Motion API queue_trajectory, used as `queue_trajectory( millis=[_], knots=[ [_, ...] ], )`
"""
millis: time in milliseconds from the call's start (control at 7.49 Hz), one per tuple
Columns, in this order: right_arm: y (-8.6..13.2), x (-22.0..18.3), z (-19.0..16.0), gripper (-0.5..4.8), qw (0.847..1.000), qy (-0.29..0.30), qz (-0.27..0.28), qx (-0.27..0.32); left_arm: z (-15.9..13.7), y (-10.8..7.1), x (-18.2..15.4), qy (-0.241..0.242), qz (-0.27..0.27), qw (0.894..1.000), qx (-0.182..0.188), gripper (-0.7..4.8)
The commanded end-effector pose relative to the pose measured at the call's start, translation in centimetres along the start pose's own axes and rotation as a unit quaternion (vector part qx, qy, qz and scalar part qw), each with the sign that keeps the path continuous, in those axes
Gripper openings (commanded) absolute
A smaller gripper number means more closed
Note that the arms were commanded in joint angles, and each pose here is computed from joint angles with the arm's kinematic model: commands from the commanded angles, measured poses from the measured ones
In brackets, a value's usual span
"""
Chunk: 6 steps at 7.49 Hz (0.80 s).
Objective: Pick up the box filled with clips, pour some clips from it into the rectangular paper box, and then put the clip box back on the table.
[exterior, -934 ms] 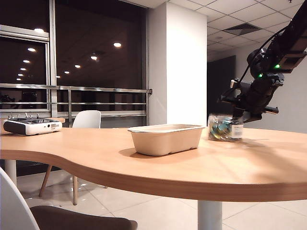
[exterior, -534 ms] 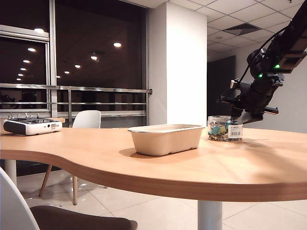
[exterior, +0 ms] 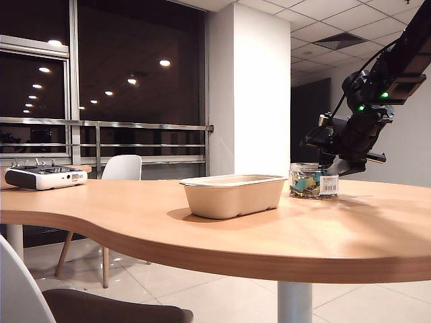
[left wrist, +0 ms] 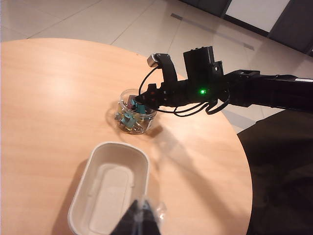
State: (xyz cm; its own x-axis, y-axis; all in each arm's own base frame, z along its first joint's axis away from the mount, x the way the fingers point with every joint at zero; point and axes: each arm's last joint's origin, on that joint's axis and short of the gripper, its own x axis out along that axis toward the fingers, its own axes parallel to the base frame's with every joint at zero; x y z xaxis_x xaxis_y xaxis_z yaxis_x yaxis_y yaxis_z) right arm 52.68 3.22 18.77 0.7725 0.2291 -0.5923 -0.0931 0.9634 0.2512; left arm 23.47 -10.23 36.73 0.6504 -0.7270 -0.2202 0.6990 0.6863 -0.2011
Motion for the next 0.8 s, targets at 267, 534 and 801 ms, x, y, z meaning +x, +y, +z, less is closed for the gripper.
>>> queue_trajectory(
  millis=[267,534,801],
  knots=[
    [0.2,0.0,0.1,-0.05,1.0,-0.001,-0.003,-0.014,0.2,-0.1,-0.1,-0.005,-0.002,1.0,0.006,-0.06],
    [0.2,0.0,0.1,-0.05,1.0,-0.003,-0.002,-0.014,0.2,-0.1,-0.1,-0.005,-0.002,1.0,0.006,-0.06],
    [0.5,-0.6,1.1,-0.05,1.0,-0.002,0.0,-0.019,0.2,-0.1,-0.1,-0.005,-0.002,1.0,0.006,-0.06]
  ],
)
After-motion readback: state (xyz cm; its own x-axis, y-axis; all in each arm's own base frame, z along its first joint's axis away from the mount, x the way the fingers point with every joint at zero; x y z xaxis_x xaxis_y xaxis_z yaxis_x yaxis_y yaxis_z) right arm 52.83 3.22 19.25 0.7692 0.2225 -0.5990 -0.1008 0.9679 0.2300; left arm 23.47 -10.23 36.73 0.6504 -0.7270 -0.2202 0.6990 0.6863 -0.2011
